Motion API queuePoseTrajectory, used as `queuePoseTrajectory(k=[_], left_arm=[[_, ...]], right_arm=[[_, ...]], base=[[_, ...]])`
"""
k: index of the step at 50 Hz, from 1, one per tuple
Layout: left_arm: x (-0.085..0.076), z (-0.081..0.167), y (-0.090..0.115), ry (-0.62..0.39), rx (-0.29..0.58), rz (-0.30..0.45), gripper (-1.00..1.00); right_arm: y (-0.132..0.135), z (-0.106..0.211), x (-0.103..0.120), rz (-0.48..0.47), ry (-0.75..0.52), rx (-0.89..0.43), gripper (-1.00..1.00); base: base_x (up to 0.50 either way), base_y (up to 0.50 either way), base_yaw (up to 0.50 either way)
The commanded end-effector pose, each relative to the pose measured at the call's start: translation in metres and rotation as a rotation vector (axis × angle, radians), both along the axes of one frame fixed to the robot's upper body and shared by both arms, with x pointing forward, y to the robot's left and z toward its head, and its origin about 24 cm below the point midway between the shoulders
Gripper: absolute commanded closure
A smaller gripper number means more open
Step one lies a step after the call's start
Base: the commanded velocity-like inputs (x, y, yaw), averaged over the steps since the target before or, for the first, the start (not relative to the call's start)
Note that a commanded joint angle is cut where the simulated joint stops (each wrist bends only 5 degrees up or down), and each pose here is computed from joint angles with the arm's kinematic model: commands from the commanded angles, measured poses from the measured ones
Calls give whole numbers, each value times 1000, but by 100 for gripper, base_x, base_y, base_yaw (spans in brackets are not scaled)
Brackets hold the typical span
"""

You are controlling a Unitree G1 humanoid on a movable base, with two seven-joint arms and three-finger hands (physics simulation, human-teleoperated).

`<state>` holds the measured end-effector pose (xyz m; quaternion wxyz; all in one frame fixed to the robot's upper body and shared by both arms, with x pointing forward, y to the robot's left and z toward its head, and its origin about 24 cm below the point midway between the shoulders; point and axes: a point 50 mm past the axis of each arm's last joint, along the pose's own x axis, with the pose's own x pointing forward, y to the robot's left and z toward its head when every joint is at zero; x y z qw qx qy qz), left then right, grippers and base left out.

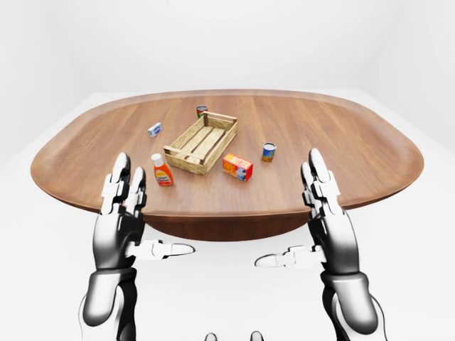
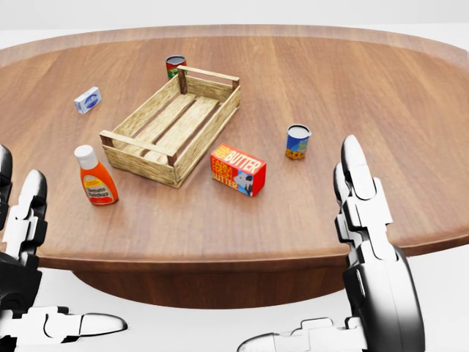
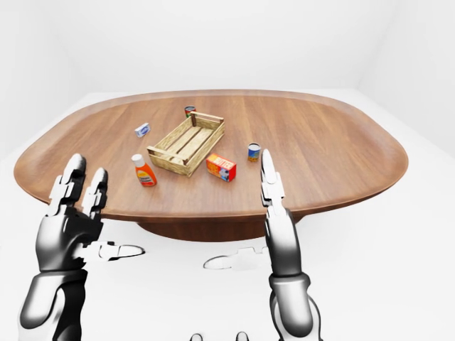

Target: Pick up the butter and put it in the tray.

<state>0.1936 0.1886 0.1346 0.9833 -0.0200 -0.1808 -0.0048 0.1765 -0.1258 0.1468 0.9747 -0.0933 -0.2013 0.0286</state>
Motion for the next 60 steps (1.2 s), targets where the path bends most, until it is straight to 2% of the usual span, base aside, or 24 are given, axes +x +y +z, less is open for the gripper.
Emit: queuePoseTrajectory(k=[1, 33, 37, 39, 40, 42, 45, 60], left_arm=[[-1, 4, 3, -19, 3, 5, -100], [1, 4, 3, -22, -7, 2, -100], [0, 5, 4, -25, -5, 4, -100], [1, 4, 4, -23, -5, 7, -100], [1, 4, 4, -21, -5, 9, -100], [2, 4, 4, -22, -7, 9, -100], [2, 4, 5, -24, -11, 13, -100], [0, 5, 5, -28, -15, 4, -100]], right_arm=[[0, 3, -2, -9, -15, -9, -100], [0, 0, 0, -16, -3, -11, -100], [3, -2, 3, -20, -3, -55, -100], [3, -3, 1, -1, 11, -21, -100], [-4, -3, -1, -34, 20, 54, -100], [-2, -6, 0, 17, 38, 45, -100], [-1, -7, 0, 15, 43, 41, -100], [-4, -3, 0, -6, 22, 54, -100]], base=[[0, 50, 0], [0, 50, 0], [0, 2, 0], [0, 0, 0], [0, 0, 0], [0, 0, 0], [0, 0, 0], [-6, 1, -45]])
